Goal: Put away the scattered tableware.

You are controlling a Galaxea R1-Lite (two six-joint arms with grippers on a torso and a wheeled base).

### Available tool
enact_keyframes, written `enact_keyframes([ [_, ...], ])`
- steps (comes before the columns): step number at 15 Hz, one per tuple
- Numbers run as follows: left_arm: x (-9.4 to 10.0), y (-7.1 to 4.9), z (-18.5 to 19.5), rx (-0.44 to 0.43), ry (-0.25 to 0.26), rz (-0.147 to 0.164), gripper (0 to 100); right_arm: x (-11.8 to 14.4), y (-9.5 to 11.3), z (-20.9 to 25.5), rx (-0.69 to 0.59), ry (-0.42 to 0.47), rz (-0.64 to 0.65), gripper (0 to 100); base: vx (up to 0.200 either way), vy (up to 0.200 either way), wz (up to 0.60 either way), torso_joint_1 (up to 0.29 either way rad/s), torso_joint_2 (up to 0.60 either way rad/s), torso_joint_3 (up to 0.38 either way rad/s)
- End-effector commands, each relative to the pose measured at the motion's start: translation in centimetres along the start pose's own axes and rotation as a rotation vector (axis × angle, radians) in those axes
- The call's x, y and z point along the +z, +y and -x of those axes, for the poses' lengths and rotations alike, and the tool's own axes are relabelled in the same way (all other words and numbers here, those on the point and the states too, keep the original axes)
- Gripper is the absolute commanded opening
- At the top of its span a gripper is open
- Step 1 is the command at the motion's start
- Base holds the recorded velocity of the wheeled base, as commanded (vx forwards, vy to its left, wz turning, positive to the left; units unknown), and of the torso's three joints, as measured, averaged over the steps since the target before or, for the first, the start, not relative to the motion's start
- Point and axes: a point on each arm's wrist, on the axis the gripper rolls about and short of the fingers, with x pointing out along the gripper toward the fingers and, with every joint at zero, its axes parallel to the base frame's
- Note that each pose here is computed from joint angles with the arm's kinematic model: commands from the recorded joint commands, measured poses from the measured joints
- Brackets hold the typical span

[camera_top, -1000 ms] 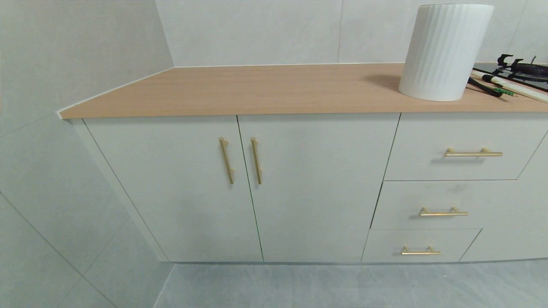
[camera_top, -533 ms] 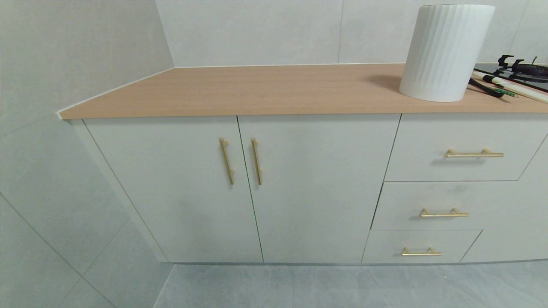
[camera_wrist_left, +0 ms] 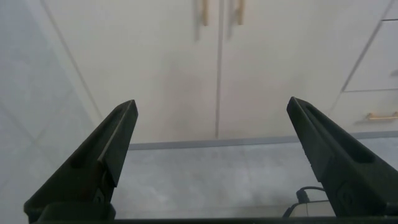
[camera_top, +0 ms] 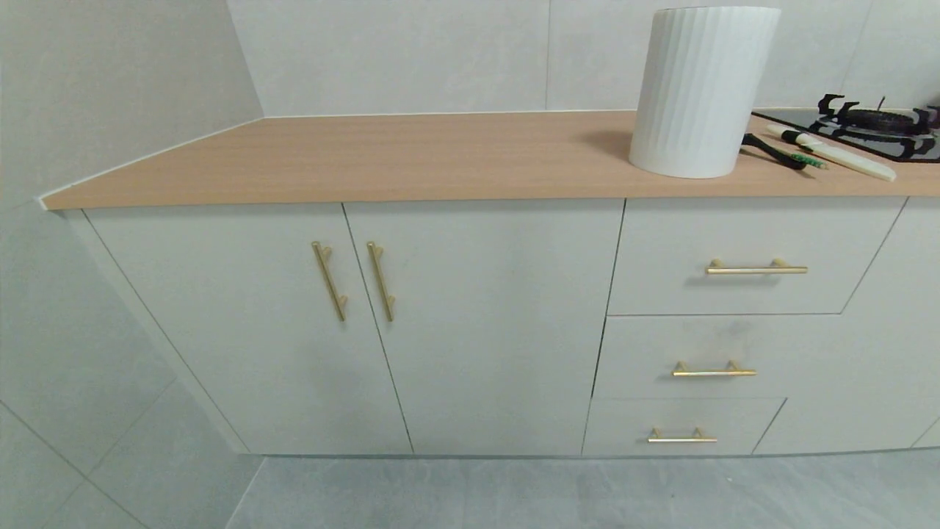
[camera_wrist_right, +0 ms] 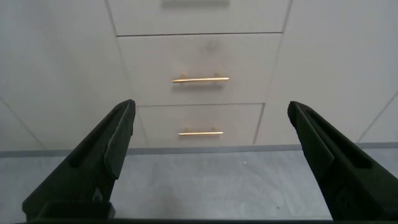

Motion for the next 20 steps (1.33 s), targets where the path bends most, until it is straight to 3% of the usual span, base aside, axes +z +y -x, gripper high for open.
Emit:
enact_keyframes([
  [1, 0.00, 0.00, -0.01, 0.000, 0.001, 0.000, 100, 0.01, 0.00, -0.01, 0.000, 0.001, 0.001, 100, 0.000, -0.200, 0.00, -0.002, 0.01, 0.007],
  [6, 0.00, 0.00, -0.01, 0.000, 0.001, 0.002, 100, 0.01, 0.00, -0.01, 0.000, 0.001, 0.001, 100, 0.000, -0.200, 0.00, 0.000, 0.00, 0.002],
  [15, 0.02, 0.00, -0.01, 0.001, 0.000, 0.002, 100, 0.01, 0.00, -0.01, 0.000, 0.001, -0.004, 100, 0.000, 0.000, 0.00, 0.000, 0.00, 0.000],
  [20, 0.02, 0.00, -0.01, 0.001, 0.000, 0.003, 100, 0.01, 0.00, -0.01, -0.002, 0.001, -0.004, 100, 0.120, 0.000, 0.00, 0.000, 0.00, 0.002],
])
